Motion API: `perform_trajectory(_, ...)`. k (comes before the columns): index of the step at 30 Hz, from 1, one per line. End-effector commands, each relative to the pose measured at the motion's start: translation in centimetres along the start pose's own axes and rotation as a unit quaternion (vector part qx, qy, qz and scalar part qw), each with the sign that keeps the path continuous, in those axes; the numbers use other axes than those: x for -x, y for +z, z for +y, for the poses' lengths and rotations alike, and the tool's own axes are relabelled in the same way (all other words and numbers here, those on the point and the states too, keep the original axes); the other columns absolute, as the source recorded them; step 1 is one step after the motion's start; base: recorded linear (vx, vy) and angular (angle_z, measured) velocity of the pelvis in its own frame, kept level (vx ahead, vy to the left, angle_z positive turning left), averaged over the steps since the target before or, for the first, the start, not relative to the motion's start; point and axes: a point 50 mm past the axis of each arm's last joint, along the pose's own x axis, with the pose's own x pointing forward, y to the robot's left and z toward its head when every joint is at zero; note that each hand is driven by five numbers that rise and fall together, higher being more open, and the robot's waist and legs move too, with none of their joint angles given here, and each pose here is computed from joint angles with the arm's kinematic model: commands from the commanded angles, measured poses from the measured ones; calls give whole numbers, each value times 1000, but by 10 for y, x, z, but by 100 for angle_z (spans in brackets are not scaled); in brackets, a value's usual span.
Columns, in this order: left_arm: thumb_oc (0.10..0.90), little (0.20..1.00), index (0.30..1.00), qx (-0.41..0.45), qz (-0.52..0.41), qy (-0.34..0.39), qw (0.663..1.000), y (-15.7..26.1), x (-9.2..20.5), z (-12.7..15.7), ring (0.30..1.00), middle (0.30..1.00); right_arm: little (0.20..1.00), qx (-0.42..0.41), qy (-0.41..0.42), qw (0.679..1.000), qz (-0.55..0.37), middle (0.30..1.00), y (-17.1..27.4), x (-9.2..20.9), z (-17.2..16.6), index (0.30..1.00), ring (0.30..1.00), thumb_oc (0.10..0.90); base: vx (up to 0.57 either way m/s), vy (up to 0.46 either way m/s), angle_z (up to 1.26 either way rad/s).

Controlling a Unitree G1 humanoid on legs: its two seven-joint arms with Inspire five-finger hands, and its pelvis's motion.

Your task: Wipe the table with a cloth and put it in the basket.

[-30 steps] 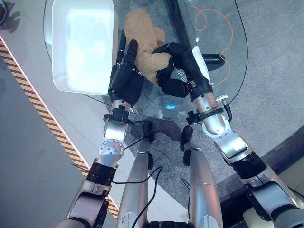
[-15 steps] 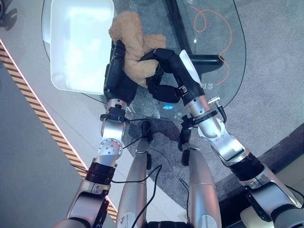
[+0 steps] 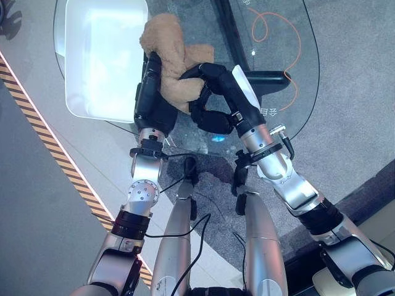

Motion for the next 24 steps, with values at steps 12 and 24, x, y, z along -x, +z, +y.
perform_trajectory(12, 100, 200, 300, -18, -55, -197, 979, 4, -15, -78, 300, 300, 900, -34, -54, 972, -225, 900, 90, -20, -15, 900, 900, 800, 0, 0, 0)
perform_trajectory(24, 100, 200, 300, -10, -169, -166, 972, 32, -11, -74, 300, 300, 900, -31, -77, 971, -225, 900, 87, -18, -19, 900, 900, 800, 0, 0, 0)
